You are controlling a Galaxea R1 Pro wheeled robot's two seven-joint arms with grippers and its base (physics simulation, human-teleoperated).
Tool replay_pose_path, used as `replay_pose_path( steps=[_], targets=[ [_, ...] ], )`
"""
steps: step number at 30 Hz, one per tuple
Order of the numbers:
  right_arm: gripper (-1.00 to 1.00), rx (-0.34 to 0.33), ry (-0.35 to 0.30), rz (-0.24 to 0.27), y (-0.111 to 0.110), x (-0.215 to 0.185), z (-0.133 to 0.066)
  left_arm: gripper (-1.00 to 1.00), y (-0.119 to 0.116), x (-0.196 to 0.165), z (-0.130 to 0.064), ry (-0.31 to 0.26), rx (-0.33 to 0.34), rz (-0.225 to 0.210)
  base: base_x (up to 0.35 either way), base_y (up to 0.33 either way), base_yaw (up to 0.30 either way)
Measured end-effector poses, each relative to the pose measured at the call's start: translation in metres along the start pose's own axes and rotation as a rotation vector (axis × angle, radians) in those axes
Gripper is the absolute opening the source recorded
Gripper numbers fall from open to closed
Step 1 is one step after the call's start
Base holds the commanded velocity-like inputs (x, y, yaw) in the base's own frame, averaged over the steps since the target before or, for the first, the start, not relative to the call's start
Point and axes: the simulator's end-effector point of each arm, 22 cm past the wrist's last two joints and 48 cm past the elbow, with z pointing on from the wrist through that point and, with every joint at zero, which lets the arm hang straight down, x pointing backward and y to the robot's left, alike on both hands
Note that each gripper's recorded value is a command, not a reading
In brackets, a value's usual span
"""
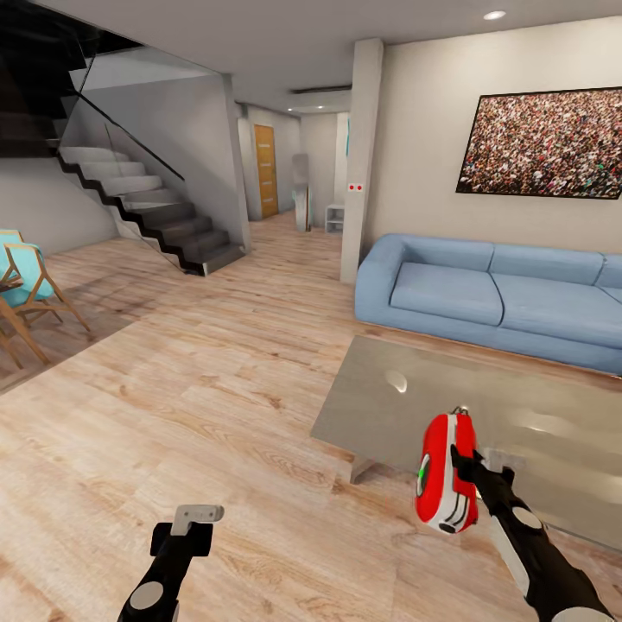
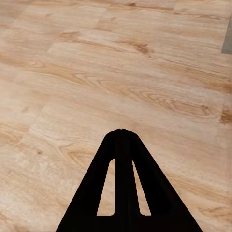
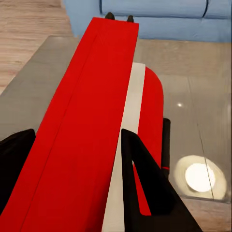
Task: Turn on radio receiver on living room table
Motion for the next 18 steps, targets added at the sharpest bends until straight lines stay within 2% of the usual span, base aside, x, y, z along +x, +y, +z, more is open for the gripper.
replay_pose_path(
  steps=[3,5,12,15,16,18],
  targets=[
    [-1.0,0.016,0.003,-0.044,0.008,0.002,0.0,-1.0,0.0,0.0,0.0,0.0,0.0,-0.001,0.0,0.0,0.0],
    [-1.0,0.013,0.005,-0.054,0.012,0.003,-0.001,-1.0,0.0,0.0,0.0,0.0,0.0,-0.001,0.0,0.0,0.0],
    [-1.0,0.019,0.005,-0.059,0.013,0.003,-0.001,-1.0,0.0,0.0,0.0,0.0,0.0,-0.001,0.0,0.0,0.0],
    [-1.0,0.09,0.003,-0.06,-0.003,0.003,-0.002,-1.0,0.0,0.0,0.0,0.0,0.001,-0.001,0.0,0.0,0.0],
    [-1.0,0.116,0.003,-0.076,-0.004,0.003,-0.003,-1.0,0.0,0.0,0.0,0.0,0.001,-0.001,0.0,0.0,0.0],
    [-1.0,0.104,0.003,-0.135,0.014,0.007,-0.004,-1.0,0.0,0.0,0.0,0.0,0.001,-0.001,0.0,0.0,0.0]
  ],
)
